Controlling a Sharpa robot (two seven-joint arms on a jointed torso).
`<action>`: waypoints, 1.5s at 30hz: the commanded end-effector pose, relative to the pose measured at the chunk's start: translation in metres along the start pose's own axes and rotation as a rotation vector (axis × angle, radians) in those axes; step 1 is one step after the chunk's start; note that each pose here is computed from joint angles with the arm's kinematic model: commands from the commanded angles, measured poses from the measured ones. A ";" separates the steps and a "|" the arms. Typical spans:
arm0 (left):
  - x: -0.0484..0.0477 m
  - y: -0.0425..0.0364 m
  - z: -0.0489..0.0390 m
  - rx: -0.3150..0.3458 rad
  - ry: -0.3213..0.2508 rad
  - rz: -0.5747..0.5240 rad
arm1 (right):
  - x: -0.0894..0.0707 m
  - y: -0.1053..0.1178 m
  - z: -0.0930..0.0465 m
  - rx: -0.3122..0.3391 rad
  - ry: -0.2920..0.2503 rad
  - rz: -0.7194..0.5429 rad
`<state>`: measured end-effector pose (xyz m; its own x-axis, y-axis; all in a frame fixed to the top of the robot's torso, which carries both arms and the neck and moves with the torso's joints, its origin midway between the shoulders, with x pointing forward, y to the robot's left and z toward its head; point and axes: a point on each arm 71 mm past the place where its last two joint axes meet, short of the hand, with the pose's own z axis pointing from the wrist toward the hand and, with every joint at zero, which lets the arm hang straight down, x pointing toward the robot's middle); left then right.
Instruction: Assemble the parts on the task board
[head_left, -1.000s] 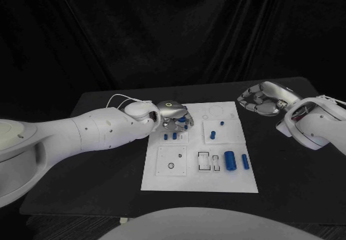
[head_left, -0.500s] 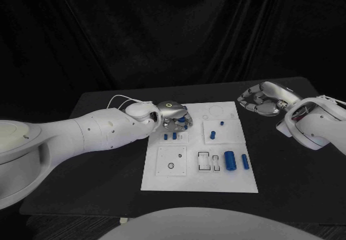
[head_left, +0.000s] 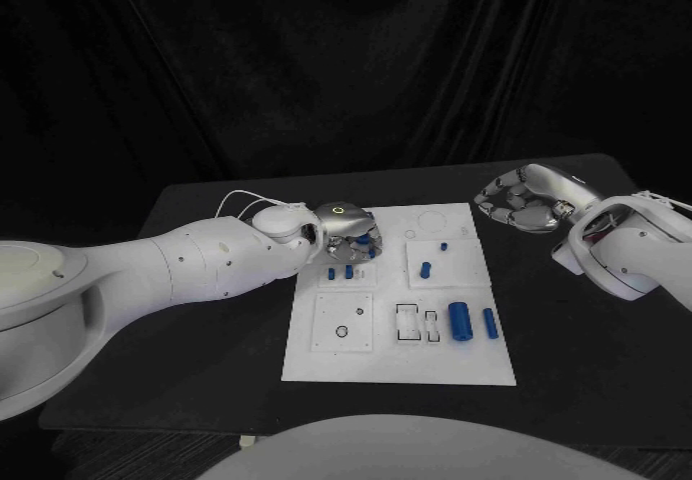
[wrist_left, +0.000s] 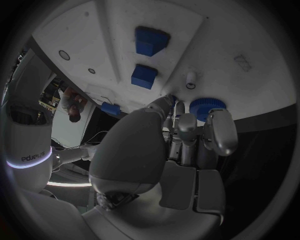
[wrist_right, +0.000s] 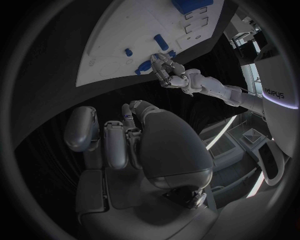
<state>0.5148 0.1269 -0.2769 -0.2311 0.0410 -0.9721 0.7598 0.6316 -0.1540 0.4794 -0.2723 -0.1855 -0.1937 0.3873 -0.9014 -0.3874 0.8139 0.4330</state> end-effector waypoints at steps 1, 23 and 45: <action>0.0011 -0.0019 0.0011 0.011 -0.003 0.004 | 0.001 -0.001 -0.001 0.008 0.005 0.001; -0.0080 0.0019 -0.0212 0.040 -0.132 0.036 | 0.001 -0.003 -0.002 0.014 0.005 0.000; -0.0422 0.0221 -0.0554 0.044 -0.039 0.035 | 0.002 -0.003 -0.001 0.020 0.015 0.000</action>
<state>0.5091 0.1831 -0.2278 -0.1493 0.0074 -0.9888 0.7834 0.6110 -0.1137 0.4796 -0.2736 -0.1869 -0.2011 0.3834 -0.9014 -0.3829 0.8162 0.4326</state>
